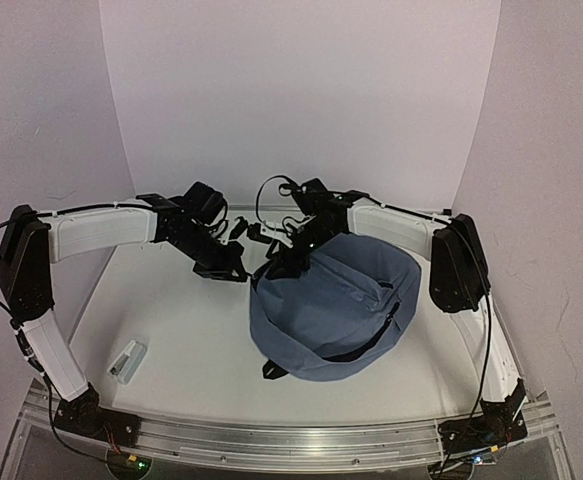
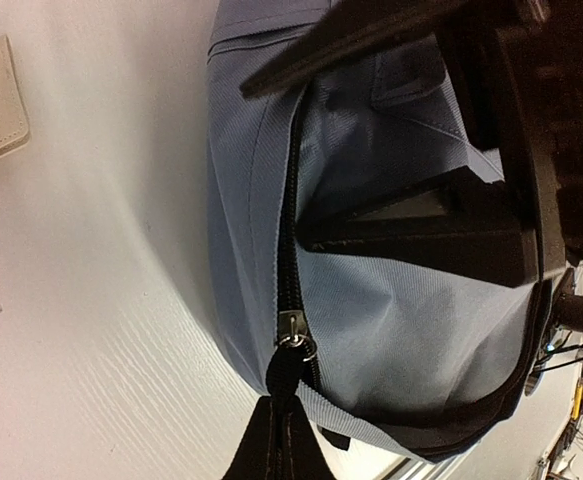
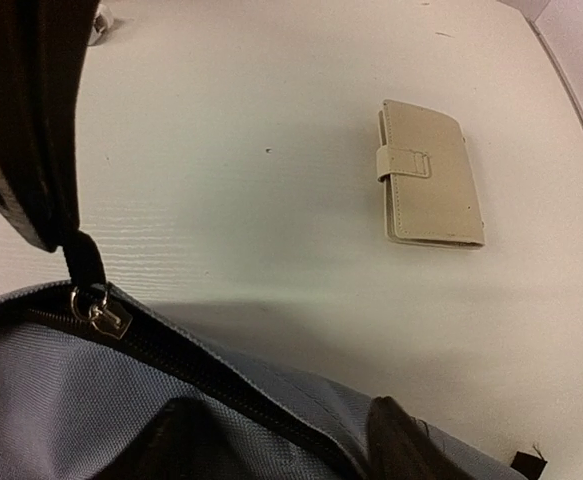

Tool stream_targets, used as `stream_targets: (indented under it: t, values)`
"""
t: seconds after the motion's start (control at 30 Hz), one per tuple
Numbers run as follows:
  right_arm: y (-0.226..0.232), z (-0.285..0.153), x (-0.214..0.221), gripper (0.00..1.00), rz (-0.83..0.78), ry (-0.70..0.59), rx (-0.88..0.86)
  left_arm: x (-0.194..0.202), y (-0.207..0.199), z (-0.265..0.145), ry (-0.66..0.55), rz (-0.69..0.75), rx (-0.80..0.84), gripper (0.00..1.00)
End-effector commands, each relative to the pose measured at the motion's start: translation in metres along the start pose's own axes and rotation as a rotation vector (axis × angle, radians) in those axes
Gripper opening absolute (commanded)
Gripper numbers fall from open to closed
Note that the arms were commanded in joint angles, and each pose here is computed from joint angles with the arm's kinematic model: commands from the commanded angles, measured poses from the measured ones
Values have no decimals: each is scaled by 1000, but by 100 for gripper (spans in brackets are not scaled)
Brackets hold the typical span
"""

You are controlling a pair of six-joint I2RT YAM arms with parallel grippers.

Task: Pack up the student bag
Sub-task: Zip the student bag at the center of the board.

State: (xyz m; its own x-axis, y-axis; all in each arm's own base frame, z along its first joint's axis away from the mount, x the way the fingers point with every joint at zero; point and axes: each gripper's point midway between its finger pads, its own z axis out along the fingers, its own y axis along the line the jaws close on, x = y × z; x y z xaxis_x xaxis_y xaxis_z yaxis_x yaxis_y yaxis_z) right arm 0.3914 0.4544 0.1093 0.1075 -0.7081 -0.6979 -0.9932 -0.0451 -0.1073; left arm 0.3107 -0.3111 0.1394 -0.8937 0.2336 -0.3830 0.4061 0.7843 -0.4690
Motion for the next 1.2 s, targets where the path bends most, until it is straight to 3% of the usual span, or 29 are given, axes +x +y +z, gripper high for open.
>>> stream_targets:
  t: [0.0,0.1,0.17,0.2,0.73,0.97,1.17]
  values:
    - [-12,6,1,48,-53,9,35,-15,-10,-20,-80,13,32,0]
    - [-14,5,2,26,-30,14,45,-16,-7,-19,-85,10,15,0]
    - [-17,3,3,4,-11,20,58,-17,-6,-20,-91,12,6,0]
    - [-21,1,4,0,7,24,74,-18,-6,-20,-93,13,5,0]
    - [-148,-55,70,0,395,83,525,9,-40,8,-27,85,-11,0]
    - [-190,-101,121,0,561,156,744,23,-30,8,-4,58,-37,0]
    - [-178,-130,161,0,747,210,770,3,0,5,-42,-35,-78,0]
